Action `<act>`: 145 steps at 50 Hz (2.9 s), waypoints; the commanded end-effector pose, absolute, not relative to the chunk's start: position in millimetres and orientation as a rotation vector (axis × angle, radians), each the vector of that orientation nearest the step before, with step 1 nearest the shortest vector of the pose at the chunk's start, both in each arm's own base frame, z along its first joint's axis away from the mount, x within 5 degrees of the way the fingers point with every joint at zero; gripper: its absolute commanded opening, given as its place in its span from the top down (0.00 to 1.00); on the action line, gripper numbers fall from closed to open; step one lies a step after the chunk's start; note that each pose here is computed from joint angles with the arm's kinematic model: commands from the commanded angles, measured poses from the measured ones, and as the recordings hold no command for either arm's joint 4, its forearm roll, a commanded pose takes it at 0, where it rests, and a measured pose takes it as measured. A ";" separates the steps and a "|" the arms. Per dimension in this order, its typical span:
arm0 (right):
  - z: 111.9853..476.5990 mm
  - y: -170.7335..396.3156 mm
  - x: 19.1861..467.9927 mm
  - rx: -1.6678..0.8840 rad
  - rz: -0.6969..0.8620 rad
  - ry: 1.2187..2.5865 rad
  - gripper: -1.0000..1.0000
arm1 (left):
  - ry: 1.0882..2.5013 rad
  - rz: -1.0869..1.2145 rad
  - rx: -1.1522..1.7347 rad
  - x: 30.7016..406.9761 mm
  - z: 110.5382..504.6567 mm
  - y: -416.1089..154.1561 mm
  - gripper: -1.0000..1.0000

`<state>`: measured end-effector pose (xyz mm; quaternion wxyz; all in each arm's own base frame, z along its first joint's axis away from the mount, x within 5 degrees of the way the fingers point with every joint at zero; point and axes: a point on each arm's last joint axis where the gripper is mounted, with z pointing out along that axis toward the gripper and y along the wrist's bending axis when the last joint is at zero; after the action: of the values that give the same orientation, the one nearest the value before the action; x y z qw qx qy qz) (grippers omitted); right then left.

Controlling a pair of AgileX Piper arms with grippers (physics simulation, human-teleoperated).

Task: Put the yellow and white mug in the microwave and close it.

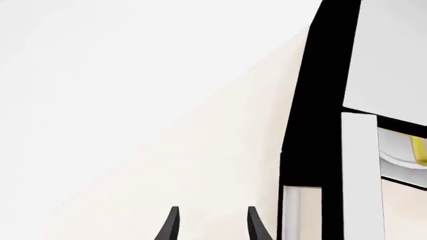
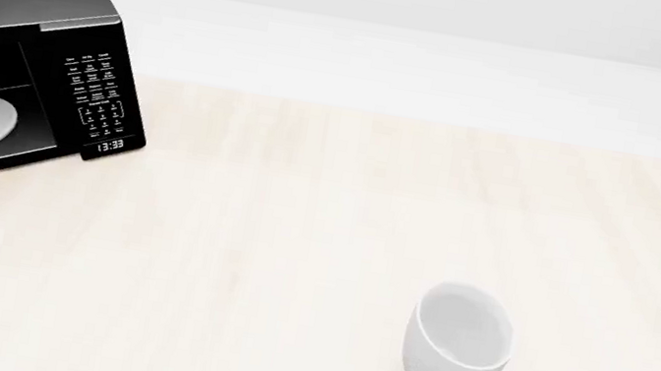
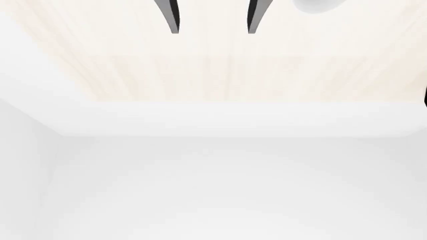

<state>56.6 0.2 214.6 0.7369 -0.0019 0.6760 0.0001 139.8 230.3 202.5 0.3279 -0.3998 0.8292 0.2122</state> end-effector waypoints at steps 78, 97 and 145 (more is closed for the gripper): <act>214.4 0.1 56.5 -0.004 0.000 1.484 0.00 | 2.216 0.418 -0.736 203.2 203.2 182.1 0.00; 214.4 0.1 56.5 -0.004 0.000 1.484 0.00 | 2.196 0.399 -0.708 224.6 204.5 187.4 0.00; 214.4 0.1 56.5 -0.004 0.000 1.484 0.00 | 2.134 0.315 -0.890 258.0 196.3 217.6 0.00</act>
<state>56.6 0.2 214.6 0.7369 -0.0019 0.6760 0.0001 250.7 190.4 203.0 0.3848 -0.2657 0.8722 0.1434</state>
